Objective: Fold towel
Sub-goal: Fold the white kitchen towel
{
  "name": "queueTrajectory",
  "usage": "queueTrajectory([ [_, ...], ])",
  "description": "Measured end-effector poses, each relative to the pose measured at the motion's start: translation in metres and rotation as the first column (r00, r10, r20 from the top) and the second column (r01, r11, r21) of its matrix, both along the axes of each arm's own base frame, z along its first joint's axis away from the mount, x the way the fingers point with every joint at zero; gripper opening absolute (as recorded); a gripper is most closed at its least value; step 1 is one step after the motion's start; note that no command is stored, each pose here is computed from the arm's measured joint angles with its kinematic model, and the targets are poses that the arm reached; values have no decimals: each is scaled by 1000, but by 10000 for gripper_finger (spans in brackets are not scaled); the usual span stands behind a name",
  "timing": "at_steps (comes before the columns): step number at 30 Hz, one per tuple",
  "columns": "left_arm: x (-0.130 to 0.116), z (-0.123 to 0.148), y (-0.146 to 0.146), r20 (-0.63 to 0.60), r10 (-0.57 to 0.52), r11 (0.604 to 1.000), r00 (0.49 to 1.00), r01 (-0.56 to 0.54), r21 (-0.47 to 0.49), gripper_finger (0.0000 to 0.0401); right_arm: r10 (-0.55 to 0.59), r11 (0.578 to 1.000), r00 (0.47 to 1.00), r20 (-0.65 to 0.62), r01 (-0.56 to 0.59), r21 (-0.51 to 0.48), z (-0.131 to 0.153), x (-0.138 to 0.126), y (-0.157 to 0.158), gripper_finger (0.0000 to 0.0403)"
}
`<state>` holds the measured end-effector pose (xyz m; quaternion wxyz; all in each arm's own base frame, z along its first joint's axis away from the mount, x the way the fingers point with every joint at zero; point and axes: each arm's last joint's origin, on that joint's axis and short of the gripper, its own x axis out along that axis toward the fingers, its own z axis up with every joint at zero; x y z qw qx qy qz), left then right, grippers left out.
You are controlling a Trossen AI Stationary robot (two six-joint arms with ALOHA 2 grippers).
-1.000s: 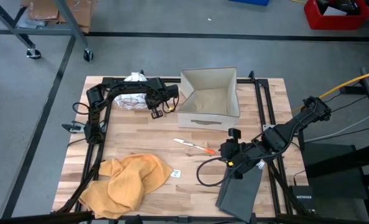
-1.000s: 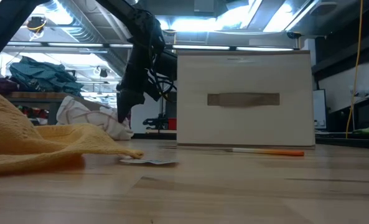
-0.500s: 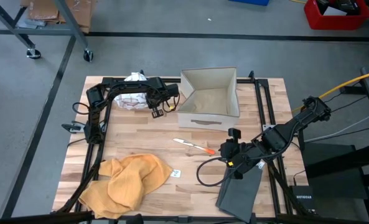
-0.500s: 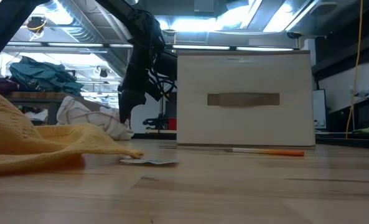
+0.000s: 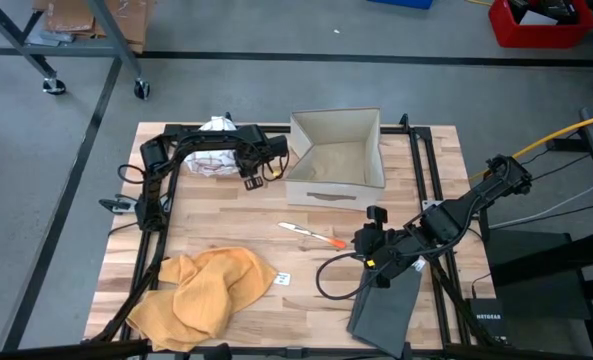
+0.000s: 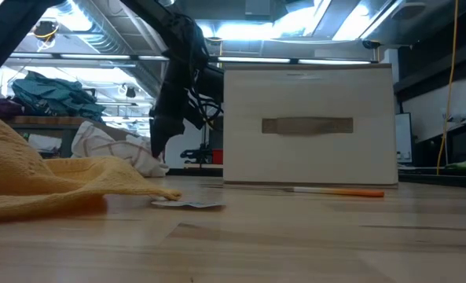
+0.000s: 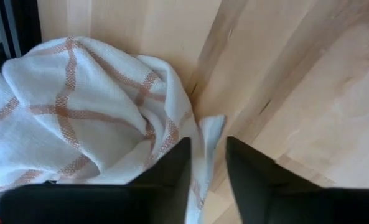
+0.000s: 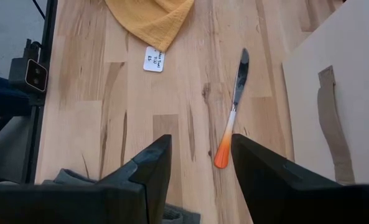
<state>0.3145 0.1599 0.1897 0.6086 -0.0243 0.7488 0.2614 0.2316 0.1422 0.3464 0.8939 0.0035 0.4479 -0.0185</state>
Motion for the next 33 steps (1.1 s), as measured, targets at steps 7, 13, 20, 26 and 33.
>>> queueTrajectory([
  [7, 1, 0, 1, 12, -11, 1000, 1000, 11, 5, 161, 0, 1000, 1000, 0, 0, 0, 0, 0, 0, 172],
  [13, 0, -1, 5, 14, 1, 1000, 1000, -1, 8, 164, -8, 1000, 1000, 0, 8, 6, 0, 0, 0, 172],
  [20, -5, -10, 3, -90, -8, 999, 996, 4, -46, 164, -8, 1000, 1000, 0, 8, 7, 0, 0, 0, 172],
  [26, -1, -28, 3, -135, 3, 998, 991, -12, -66, 153, -9, 1000, 1000, 0, 9, 6, 0, 0, 0, 172],
  [33, 2, -30, 2, -128, -24, 997, 991, 15, -71, 91, -8, 1000, 1000, 0, 8, 6, 0, 0, 0, 172],
])
